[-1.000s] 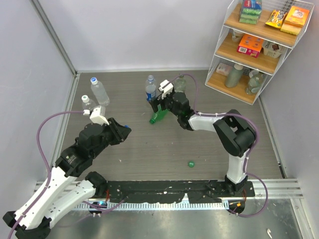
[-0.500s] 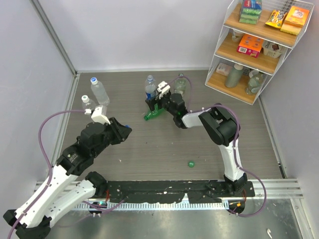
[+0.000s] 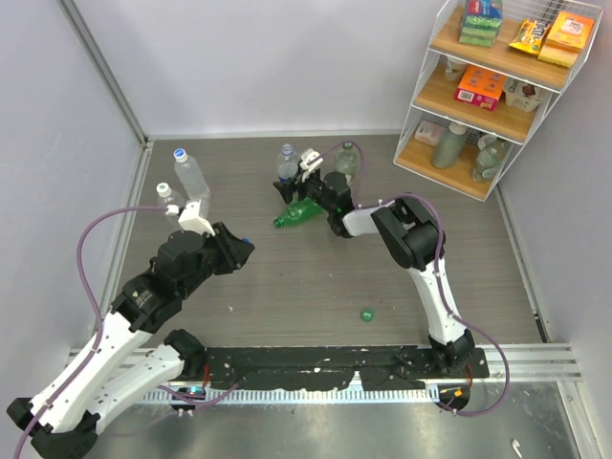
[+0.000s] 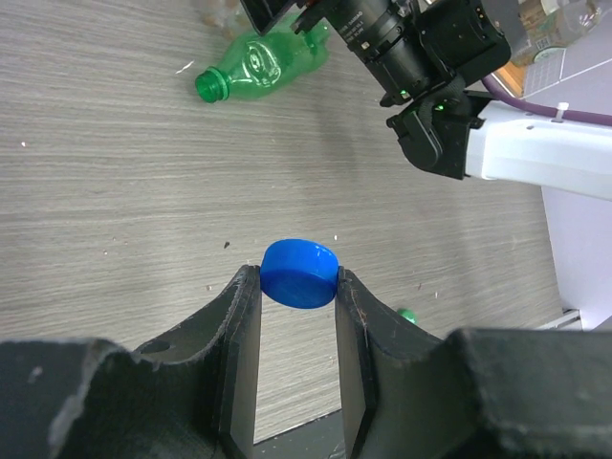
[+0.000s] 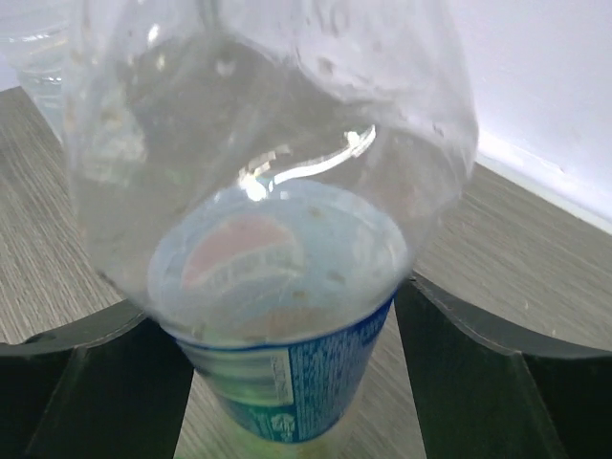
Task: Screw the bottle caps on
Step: Pick up the plastic bottle at the center of the board.
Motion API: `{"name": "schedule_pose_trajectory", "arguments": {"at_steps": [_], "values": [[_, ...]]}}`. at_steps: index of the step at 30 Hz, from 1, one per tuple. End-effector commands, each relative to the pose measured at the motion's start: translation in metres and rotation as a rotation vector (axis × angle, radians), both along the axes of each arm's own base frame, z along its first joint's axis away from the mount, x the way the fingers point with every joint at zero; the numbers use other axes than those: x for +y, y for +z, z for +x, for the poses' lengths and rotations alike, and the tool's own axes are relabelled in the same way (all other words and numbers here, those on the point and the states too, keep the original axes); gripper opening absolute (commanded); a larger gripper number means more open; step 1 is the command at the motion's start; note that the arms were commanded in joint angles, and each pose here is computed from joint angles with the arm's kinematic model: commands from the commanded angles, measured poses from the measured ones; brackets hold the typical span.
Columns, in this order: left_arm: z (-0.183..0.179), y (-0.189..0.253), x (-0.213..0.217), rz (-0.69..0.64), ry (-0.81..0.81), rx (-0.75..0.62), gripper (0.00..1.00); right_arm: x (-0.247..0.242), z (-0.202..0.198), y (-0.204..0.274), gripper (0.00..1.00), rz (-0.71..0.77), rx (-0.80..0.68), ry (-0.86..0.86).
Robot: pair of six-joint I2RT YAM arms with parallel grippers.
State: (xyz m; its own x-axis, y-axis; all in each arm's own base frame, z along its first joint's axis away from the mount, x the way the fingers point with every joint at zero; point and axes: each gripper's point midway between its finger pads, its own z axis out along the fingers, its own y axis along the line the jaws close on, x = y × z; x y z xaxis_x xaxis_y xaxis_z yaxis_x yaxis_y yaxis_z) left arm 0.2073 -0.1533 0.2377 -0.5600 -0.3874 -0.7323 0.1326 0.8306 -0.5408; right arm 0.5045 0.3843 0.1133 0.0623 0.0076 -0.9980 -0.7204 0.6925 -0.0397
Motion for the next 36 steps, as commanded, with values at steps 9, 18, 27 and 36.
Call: {"name": "schedule_pose_trajectory", "arguments": {"at_steps": [9, 18, 27, 36], "values": [[0.003, 0.039, -0.009, -0.060, -0.040, -0.098, 0.20, 0.013, -0.004, 0.097, 0.36, 0.045, -0.217, 0.172], [-0.001, 0.049, -0.035, -0.127, -0.155, -0.087, 0.18, -0.035, -0.063, 0.141, 0.30, -0.054, -0.214, 0.133], [-0.012, 0.087, -0.065, -0.205, -0.325, -0.116, 0.19, -0.085, -0.194, 0.042, 0.22, -0.544, 0.317, 0.108], [-0.005, 0.096, -0.068, -0.082, -0.378, -0.114, 0.21, -0.131, -0.245, 0.046, 0.11, -0.668, 0.254, 0.109]]}}
